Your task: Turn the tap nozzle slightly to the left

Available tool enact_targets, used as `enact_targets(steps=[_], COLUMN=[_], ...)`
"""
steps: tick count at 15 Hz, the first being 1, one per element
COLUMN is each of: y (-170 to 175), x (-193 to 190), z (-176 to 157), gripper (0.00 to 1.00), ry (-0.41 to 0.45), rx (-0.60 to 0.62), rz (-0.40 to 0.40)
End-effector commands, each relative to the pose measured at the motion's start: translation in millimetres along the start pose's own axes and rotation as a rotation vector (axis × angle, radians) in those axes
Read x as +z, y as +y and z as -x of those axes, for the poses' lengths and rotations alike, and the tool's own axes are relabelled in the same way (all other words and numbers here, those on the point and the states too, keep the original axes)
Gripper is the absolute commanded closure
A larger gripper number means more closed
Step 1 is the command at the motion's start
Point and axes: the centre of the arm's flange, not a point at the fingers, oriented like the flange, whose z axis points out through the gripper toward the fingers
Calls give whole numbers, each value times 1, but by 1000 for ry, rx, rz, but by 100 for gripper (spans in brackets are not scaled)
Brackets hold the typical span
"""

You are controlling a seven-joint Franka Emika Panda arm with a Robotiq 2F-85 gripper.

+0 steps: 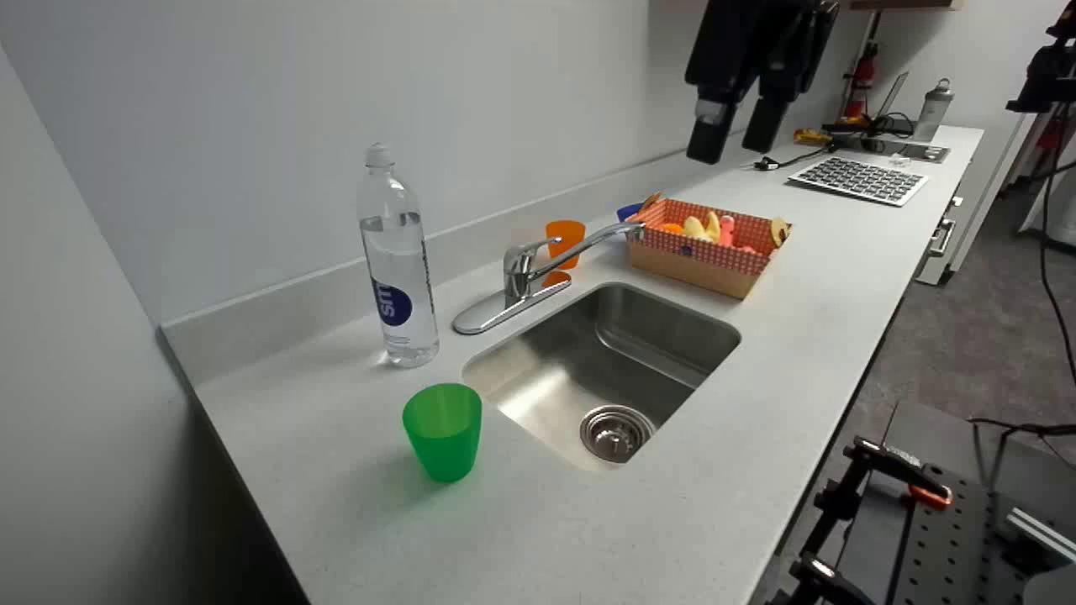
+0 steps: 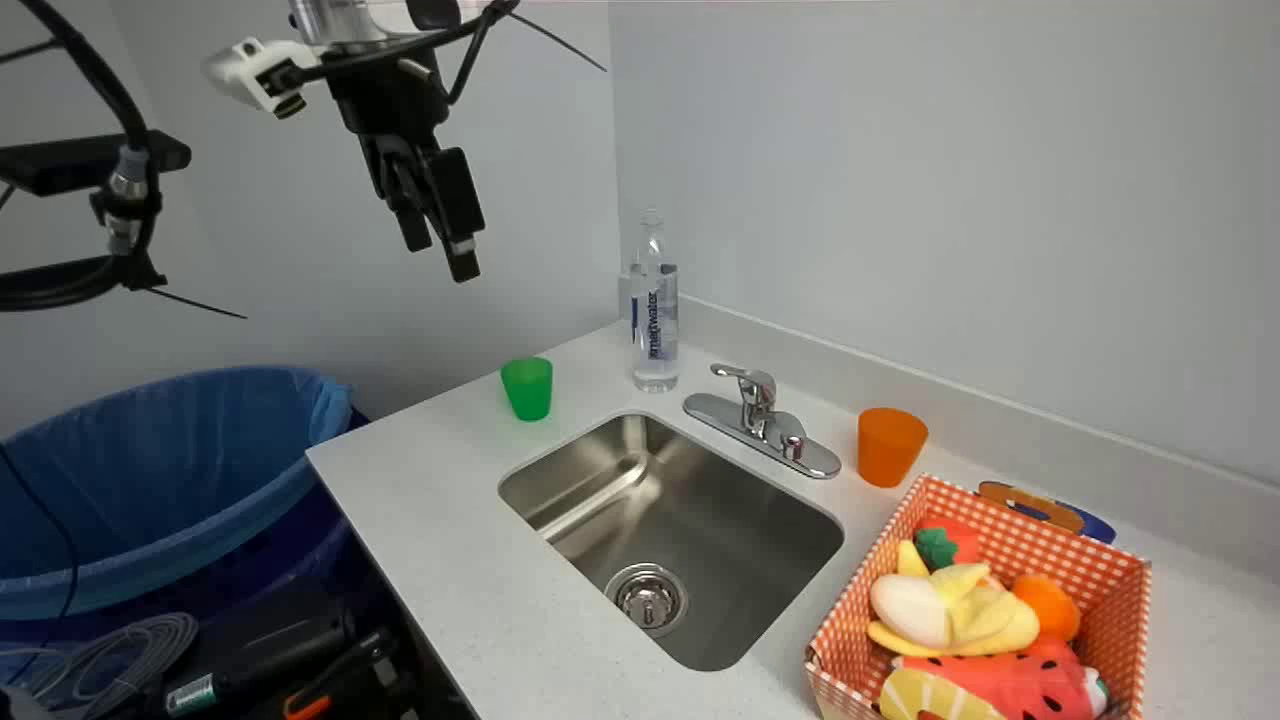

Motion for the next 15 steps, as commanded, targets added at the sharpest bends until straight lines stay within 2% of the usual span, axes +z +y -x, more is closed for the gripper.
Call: enact_targets(steps=[1, 15], y=[0, -1], x=[1, 2], z=[0, -2], gripper=[0, 0], ry=[-2, 1], rx=[0, -2], rz=[0, 0])
